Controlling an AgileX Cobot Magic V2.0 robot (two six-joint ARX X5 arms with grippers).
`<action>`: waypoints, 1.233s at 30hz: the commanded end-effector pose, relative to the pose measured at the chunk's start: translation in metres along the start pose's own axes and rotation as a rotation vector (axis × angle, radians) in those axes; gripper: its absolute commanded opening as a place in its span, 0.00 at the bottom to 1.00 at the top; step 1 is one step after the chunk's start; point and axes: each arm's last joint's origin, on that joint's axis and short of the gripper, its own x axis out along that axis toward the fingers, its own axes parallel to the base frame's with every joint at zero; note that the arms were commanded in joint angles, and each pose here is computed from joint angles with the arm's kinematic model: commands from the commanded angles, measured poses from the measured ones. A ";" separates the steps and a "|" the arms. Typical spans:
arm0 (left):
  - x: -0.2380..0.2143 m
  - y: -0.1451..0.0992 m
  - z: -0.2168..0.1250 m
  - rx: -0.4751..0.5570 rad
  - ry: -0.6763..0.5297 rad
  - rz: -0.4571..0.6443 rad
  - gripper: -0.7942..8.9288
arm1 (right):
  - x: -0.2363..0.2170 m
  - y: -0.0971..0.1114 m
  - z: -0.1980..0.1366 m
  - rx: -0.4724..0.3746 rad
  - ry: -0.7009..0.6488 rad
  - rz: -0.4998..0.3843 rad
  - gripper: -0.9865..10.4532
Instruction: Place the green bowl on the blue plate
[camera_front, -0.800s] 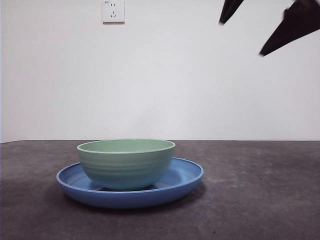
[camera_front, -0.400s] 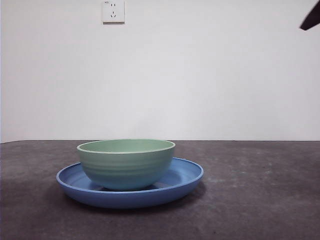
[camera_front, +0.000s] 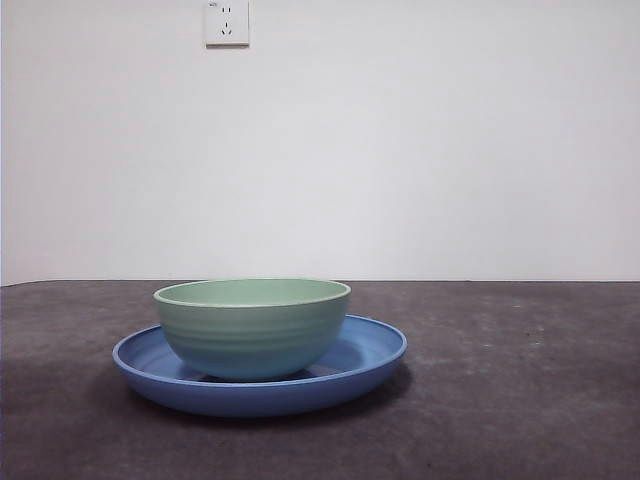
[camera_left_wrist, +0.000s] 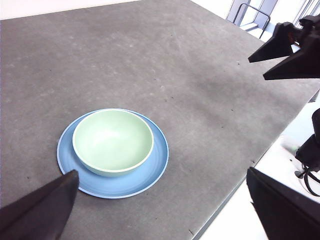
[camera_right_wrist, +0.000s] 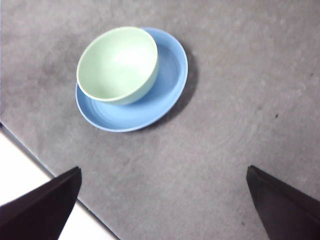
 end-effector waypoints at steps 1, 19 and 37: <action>-0.001 -0.001 0.002 0.005 -0.013 -0.006 0.66 | -0.007 0.003 -0.003 -0.025 -0.047 0.010 0.58; -0.001 -0.001 0.002 0.006 -0.009 -0.006 0.34 | -0.018 0.007 -0.009 -0.020 -0.098 0.029 0.44; -0.001 -0.001 0.002 0.006 -0.008 -0.006 0.10 | -0.019 0.008 -0.006 -0.033 -0.126 0.045 0.11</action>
